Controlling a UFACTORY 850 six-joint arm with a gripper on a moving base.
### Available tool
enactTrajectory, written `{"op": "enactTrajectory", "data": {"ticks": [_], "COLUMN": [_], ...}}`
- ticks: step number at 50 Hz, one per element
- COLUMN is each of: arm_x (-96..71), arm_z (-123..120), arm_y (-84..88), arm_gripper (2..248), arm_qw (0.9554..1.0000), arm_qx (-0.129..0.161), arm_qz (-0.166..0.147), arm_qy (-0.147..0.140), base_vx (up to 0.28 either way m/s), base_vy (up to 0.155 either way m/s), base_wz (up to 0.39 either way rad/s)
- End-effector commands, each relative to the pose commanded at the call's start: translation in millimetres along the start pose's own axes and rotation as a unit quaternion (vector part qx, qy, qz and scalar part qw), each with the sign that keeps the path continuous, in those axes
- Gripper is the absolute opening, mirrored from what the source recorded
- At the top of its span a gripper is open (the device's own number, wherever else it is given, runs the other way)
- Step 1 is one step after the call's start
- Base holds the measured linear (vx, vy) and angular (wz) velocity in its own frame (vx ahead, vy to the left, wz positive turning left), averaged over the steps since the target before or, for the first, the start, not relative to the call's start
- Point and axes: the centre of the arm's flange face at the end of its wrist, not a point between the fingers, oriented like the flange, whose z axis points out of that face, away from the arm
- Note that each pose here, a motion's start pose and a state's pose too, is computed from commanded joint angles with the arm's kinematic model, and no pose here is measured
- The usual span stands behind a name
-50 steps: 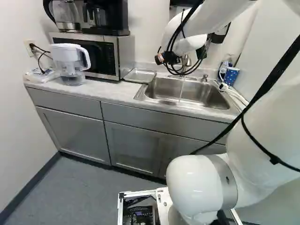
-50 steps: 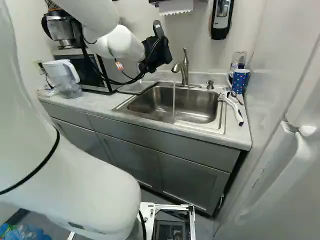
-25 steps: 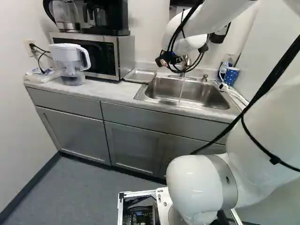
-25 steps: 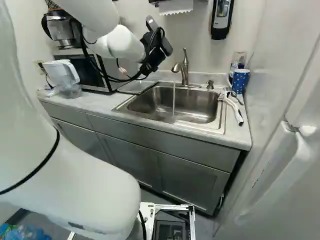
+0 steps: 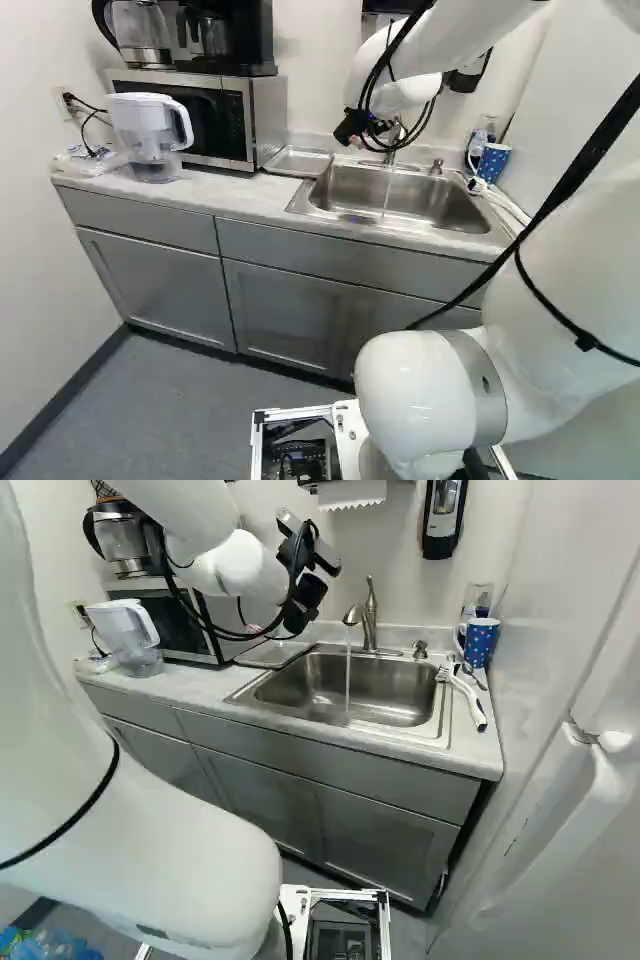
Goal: Rinse the cup and place it in the tray
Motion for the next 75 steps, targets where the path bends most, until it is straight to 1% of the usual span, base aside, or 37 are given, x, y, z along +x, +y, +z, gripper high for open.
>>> {"op": "enactTrajectory", "data": {"ticks": [11,17,23,33,38,45,61,64,68,75], "arm_x": [0.0,0.0,0.0,0.0,0.0,0.0,0.0,0.0,0.0,0.0], "arm_z": [0.0,0.0,0.0,0.0,0.0,0.0,0.0,0.0,0.0,0.0], "arm_y": [0.0,0.0,0.0,0.0,0.0,0.0,0.0,0.0,0.0,0.0], "arm_gripper": [121,121,121,121,121,121,121,121,121,121], "arm_qw": [0.9983,0.9960,0.9927,0.9850,0.9801,0.9722,0.9722,0.9709,0.9673,0.9673], "arm_qx": [0.000,0.000,0.000,0.000,0.000,0.000,0.000,0.000,0.000,0.000], "arm_qz": [-0.058,-0.089,-0.120,-0.172,-0.198,-0.234,-0.234,-0.240,-0.254,-0.254], "arm_qy": [0.000,0.000,0.000,0.000,0.000,0.000,0.000,0.000,0.000,0.000], "base_vx": [0.000,0.000,0.000,0.000,0.000,0.000,0.000,0.000,0.000,0.000], "base_vy": [0.000,0.000,0.000,0.000,0.000,0.000,0.000,0.000,0.000,0.000], "base_wz": [0.000,0.000,0.000,0.000,0.000,0.000,0.000,0.000,0.000,0.000]}}
